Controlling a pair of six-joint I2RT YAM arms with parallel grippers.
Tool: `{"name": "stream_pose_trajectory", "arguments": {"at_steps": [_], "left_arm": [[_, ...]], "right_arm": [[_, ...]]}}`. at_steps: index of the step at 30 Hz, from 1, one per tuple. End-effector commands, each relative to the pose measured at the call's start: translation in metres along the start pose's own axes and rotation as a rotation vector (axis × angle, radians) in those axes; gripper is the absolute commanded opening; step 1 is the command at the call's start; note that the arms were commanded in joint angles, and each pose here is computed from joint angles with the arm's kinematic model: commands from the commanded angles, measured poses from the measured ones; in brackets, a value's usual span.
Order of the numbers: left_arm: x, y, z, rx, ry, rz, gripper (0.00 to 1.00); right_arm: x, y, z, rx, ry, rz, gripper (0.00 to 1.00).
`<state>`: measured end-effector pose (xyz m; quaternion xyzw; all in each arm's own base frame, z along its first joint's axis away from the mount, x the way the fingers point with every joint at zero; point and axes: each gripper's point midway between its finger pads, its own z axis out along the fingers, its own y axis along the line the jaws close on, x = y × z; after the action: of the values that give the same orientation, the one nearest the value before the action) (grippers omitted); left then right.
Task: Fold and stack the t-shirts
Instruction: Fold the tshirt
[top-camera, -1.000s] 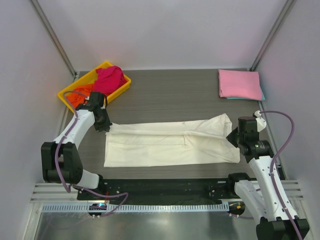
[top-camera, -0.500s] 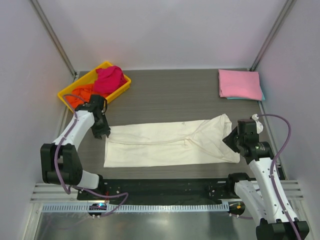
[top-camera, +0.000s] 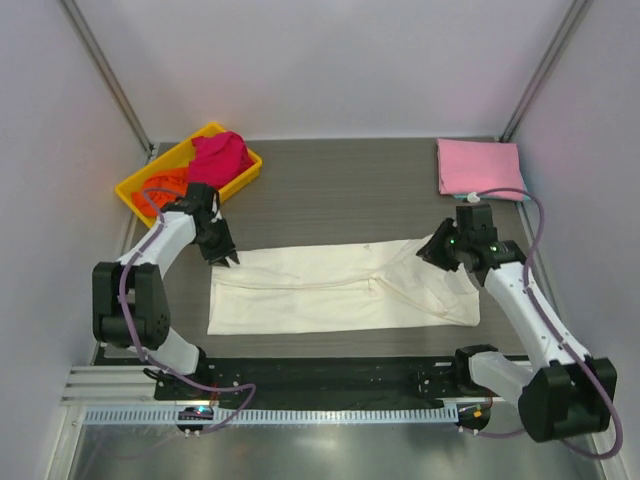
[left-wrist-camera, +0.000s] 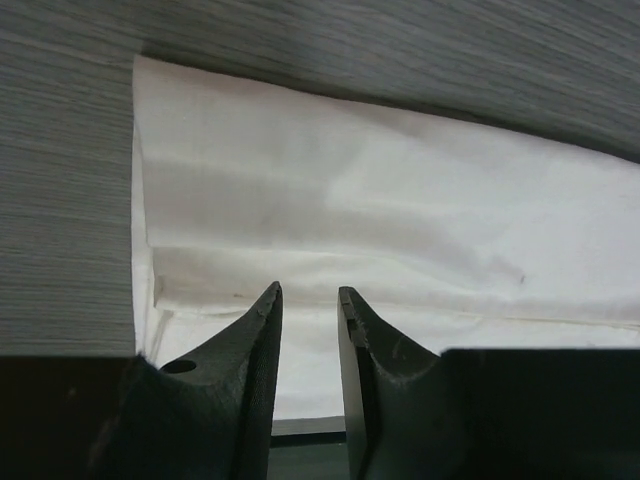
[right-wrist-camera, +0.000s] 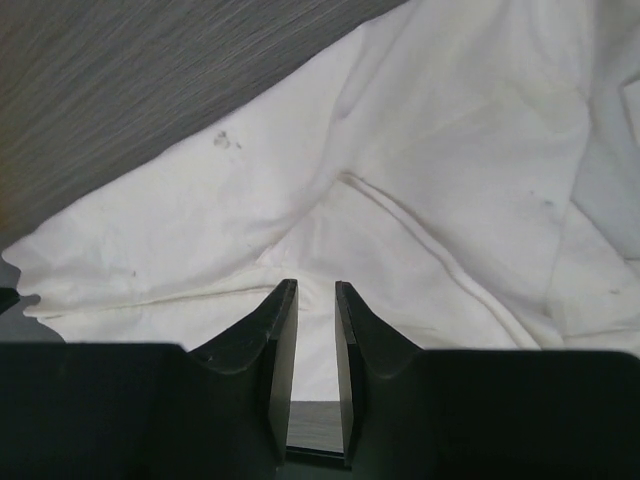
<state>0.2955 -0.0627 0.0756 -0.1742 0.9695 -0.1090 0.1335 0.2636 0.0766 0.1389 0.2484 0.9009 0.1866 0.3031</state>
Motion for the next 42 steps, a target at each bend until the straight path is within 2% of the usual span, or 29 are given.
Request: {"name": "stream_pose_trajectory", "arguments": {"at_steps": [1,4,7,12,16,18,20,22,26,31,36,42], "left_arm": [[0.000,0.012,0.017,-0.067,0.012,-0.029,0.30],[0.009,0.032,0.028,-0.174,0.055,-0.053,0.28],[0.018,0.046,0.037,-0.239,0.070,-0.065,0.29],[0.019,0.067,0.036,-0.374,0.061,-0.055,0.31],[-0.005,0.062,0.016,-0.397,-0.002,-0.051,0.31],[-0.023,0.055,0.001,-0.427,-0.086,-0.007,0.33],[-0.036,0.041,-0.006,-0.402,-0.129,0.033,0.34],[-0.034,0.023,0.003,-0.327,-0.102,0.061,0.35],[-0.031,-0.002,0.030,-0.186,-0.051,0.072,0.35],[-0.023,0.013,0.061,-0.281,0.000,0.040,0.33],[-0.033,0.021,0.075,-0.352,-0.006,0.024,0.34],[-0.051,0.015,0.084,-0.356,-0.025,0.019,0.34]], "right_arm": [[-0.008,0.053,0.014,-0.105,0.003,-0.152,0.27],[0.002,0.082,0.040,-0.121,0.049,-0.201,0.27],[0.017,0.090,0.064,-0.123,0.081,-0.251,0.27],[0.060,0.079,0.093,-0.106,0.158,-0.326,0.27],[0.084,0.054,0.111,-0.062,0.214,-0.352,0.27],[0.092,0.038,0.115,-0.028,0.235,-0.364,0.27],[0.098,0.027,0.120,0.004,0.255,-0.389,0.27],[0.100,0.025,0.118,0.012,0.268,-0.398,0.26],[0.082,0.043,0.099,-0.024,0.205,-0.388,0.26],[0.057,0.066,0.093,-0.035,0.145,-0.390,0.26],[0.037,0.078,0.120,-0.002,0.076,-0.392,0.26],[0.009,0.086,0.151,0.064,-0.012,-0.450,0.24]]}}
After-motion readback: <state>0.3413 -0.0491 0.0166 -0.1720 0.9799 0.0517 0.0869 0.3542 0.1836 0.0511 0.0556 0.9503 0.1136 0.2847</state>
